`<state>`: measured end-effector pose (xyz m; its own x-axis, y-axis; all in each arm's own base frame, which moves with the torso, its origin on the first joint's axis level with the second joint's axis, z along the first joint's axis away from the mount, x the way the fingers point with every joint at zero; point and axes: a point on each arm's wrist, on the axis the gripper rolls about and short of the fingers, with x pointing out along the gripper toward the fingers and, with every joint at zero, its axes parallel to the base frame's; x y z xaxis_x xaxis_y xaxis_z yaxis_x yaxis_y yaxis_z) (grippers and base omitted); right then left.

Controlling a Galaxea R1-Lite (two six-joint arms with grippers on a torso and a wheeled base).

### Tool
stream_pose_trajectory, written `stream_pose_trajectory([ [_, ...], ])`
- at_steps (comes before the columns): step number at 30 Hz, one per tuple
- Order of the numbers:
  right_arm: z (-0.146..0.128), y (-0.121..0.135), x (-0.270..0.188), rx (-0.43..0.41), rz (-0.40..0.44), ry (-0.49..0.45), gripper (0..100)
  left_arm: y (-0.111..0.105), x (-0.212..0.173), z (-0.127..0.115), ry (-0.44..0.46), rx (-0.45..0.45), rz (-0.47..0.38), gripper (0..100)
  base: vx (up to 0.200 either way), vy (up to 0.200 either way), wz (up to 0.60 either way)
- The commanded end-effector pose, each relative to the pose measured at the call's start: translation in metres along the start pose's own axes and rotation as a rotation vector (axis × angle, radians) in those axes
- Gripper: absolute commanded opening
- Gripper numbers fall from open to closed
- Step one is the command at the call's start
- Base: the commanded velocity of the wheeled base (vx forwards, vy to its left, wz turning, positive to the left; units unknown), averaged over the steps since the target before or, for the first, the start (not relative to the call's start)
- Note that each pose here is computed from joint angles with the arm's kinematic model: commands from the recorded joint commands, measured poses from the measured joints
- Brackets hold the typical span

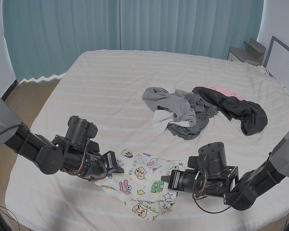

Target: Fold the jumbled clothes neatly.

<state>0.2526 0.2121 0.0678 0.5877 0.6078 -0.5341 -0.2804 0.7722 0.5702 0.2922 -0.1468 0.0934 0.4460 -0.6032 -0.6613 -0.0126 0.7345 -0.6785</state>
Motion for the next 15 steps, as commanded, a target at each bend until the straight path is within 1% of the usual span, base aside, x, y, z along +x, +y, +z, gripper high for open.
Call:
stream_pose_trajectory([
  [1, 0.001, -0.003, -0.006, -0.003, -0.007, -0.005, 0, -0.005, 0.003, -0.003, 0.009, 0.013, -0.01, 0, 0.0, -0.2, 0.0],
  [7, -0.004, -0.008, -0.004, -0.023, -0.024, 0.015, 0, -0.003, 0.01, -0.007, 0.032, 0.012, 0.003, 0, 0.0, -0.2, 0.0],
  [8, -0.007, -0.011, -0.004, -0.035, -0.033, 0.027, 0, 0.0, 0.013, -0.01, 0.042, 0.008, 0.019, 0, 0.0, -0.2, 0.0],
  [11, -0.008, -0.011, -0.004, -0.041, -0.036, 0.031, 0, 0.001, 0.014, -0.011, 0.04, 0.007, 0.028, 0, 0.0, 0.0, 0.0],
  [12, -0.014, -0.017, -0.001, -0.047, -0.057, 0.057, 0, 0.006, 0.018, -0.016, 0.036, 0.005, 0.07, 0, 0.0, 0.0, 0.0],
  [15, -0.021, -0.022, 0.002, -0.045, -0.077, 0.083, 0, 0.011, 0.022, -0.018, 0.039, -0.002, 0.099, 0, 0.0, 0.0, 0.0],
])
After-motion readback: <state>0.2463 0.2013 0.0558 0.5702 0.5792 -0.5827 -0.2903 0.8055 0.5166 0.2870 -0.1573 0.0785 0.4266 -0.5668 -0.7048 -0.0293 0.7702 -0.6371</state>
